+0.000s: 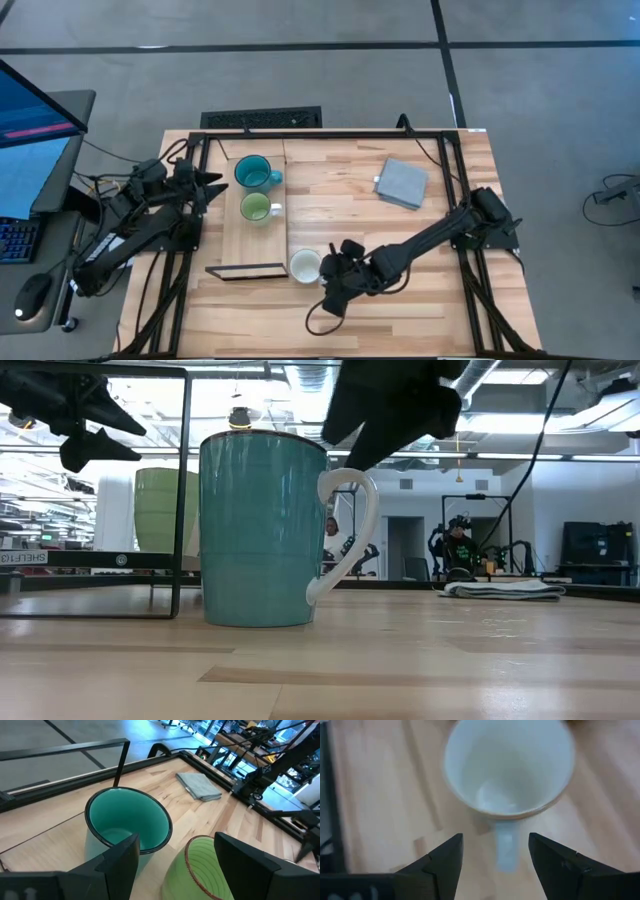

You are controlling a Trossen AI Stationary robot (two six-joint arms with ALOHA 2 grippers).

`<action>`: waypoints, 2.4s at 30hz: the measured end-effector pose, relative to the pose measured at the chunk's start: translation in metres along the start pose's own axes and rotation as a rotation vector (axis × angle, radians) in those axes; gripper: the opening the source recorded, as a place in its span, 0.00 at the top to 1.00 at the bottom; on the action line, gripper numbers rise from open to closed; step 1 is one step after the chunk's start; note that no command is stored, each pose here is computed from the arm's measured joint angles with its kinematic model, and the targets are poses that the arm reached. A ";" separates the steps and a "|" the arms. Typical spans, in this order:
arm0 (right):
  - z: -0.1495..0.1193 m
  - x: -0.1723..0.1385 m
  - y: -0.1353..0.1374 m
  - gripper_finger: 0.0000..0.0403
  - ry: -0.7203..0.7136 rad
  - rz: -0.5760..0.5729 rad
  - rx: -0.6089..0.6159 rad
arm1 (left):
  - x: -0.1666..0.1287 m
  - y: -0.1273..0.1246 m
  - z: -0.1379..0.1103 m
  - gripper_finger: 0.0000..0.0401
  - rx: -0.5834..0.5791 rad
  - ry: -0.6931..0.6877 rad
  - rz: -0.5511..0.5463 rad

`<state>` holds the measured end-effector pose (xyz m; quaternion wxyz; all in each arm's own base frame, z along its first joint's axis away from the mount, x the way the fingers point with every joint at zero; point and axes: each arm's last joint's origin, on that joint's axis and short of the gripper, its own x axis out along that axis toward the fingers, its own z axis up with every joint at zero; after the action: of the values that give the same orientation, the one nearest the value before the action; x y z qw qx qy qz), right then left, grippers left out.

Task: Stack small to large cups/mugs on shelf
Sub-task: Put the white mug on the shelf

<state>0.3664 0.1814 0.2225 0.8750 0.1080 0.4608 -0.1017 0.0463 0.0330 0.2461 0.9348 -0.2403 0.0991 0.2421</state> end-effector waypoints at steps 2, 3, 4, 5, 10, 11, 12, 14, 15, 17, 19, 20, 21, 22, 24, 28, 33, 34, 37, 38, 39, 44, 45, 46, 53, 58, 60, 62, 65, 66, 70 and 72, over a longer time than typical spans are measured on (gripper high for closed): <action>-0.001 0.000 0.001 0.38 0.012 0.013 -0.001 | 0.000 0.000 0.000 0.38 0.000 0.000 0.000; -0.001 0.000 0.001 0.38 0.015 0.017 0.000 | 0.000 0.000 0.000 0.38 0.000 0.000 0.000; -0.001 0.000 0.001 0.38 0.018 0.016 0.002 | 0.000 0.000 0.000 0.38 0.000 0.001 0.000; -0.002 0.000 0.000 0.38 0.024 0.009 0.002 | 0.000 0.000 0.000 0.38 0.000 0.001 -0.001; -0.004 0.001 -0.008 0.38 0.077 -0.046 -0.009 | 0.000 0.000 0.000 0.38 0.000 0.001 -0.001; -0.004 0.002 -0.010 0.38 0.082 -0.051 -0.009 | 0.000 0.000 0.000 0.38 0.000 0.001 -0.001; -0.003 0.002 -0.011 0.38 0.083 -0.053 -0.008 | 0.000 0.000 0.000 0.38 0.000 0.001 -0.001; -0.001 0.003 -0.012 0.38 0.078 -0.052 -0.004 | 0.000 0.000 0.000 0.38 -0.001 0.002 -0.001; 0.000 0.003 -0.012 0.38 0.075 -0.050 -0.004 | 0.000 0.000 0.000 0.38 -0.001 0.002 0.000; 0.000 0.003 -0.013 0.38 0.079 -0.047 -0.003 | 0.000 0.000 0.000 0.38 -0.001 0.002 -0.001; -0.001 0.004 -0.012 0.38 0.103 -0.017 -0.007 | 0.000 0.000 0.000 0.38 -0.001 0.002 -0.001; -0.001 0.004 -0.011 0.38 0.111 -0.003 -0.007 | 0.000 0.000 0.000 0.38 -0.001 0.003 0.000; -0.001 0.004 -0.011 0.38 0.108 0.007 -0.005 | 0.000 0.000 0.000 0.38 -0.001 0.004 0.000; 0.000 0.005 -0.010 0.38 0.103 0.014 -0.004 | 0.000 0.000 0.000 0.38 -0.002 0.005 0.000; 0.000 0.009 -0.009 0.38 0.096 0.021 0.001 | 0.000 0.000 -0.001 0.38 -0.002 0.006 0.001; 0.002 0.010 -0.010 0.38 0.095 0.026 -0.003 | 0.000 0.000 -0.001 0.38 -0.002 0.007 0.001; 0.007 0.013 -0.016 0.38 0.095 0.018 -0.003 | 0.000 0.000 -0.001 0.38 -0.002 0.006 0.001; 0.007 0.013 -0.017 0.38 0.097 0.019 -0.001 | 0.000 0.000 -0.001 0.38 -0.002 0.006 0.001; 0.009 0.014 -0.018 0.38 0.098 0.037 -0.016 | 0.000 0.000 -0.001 0.38 -0.002 0.006 0.001; 0.010 0.014 -0.018 0.38 0.091 0.043 -0.011 | 0.000 0.000 -0.001 0.38 -0.002 0.006 0.001; 0.011 0.014 -0.018 0.38 0.088 0.045 -0.010 | 0.000 0.000 -0.001 0.38 -0.002 0.006 0.001; 0.012 0.015 -0.019 0.38 0.100 0.063 -0.005 | 0.000 0.000 -0.001 0.38 -0.002 0.006 0.001; 0.012 0.015 -0.019 0.38 0.104 0.071 -0.004 | 0.000 0.000 -0.001 0.38 -0.002 0.006 0.001; 0.012 0.015 -0.019 0.38 0.109 0.077 -0.003 | 0.000 0.000 -0.001 0.38 -0.002 0.006 0.001; 0.012 0.015 -0.019 0.38 0.111 0.080 -0.004 | 0.000 0.000 -0.001 0.38 -0.002 0.006 0.001; 0.012 0.015 -0.019 0.38 0.111 0.080 -0.003 | 0.000 0.000 -0.001 0.38 -0.002 0.006 0.001; 0.012 0.015 -0.019 0.38 0.112 0.081 -0.003 | 0.000 0.000 -0.001 0.38 -0.002 0.006 0.001; 0.012 0.015 -0.019 0.38 0.112 0.085 -0.003 | 0.000 0.000 -0.001 0.38 -0.002 0.006 0.001; 0.014 0.015 -0.018 0.38 0.101 0.097 0.001 | 0.000 0.000 -0.001 0.38 -0.002 0.006 0.001; 0.014 0.015 -0.018 0.38 0.102 0.097 0.001 | 0.000 0.000 -0.001 0.38 -0.002 0.006 0.001; 0.013 0.015 -0.018 0.38 0.103 0.096 0.001 | 0.000 0.000 -0.001 0.38 -0.002 0.006 0.001; 0.012 0.016 -0.019 0.38 0.105 0.099 0.002 | 0.000 0.000 -0.001 0.38 -0.002 0.006 0.001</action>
<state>0.3796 0.1589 0.2136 0.8535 0.1365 0.5002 -0.0530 0.0462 0.0328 0.2454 0.9341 -0.2418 0.1020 0.2421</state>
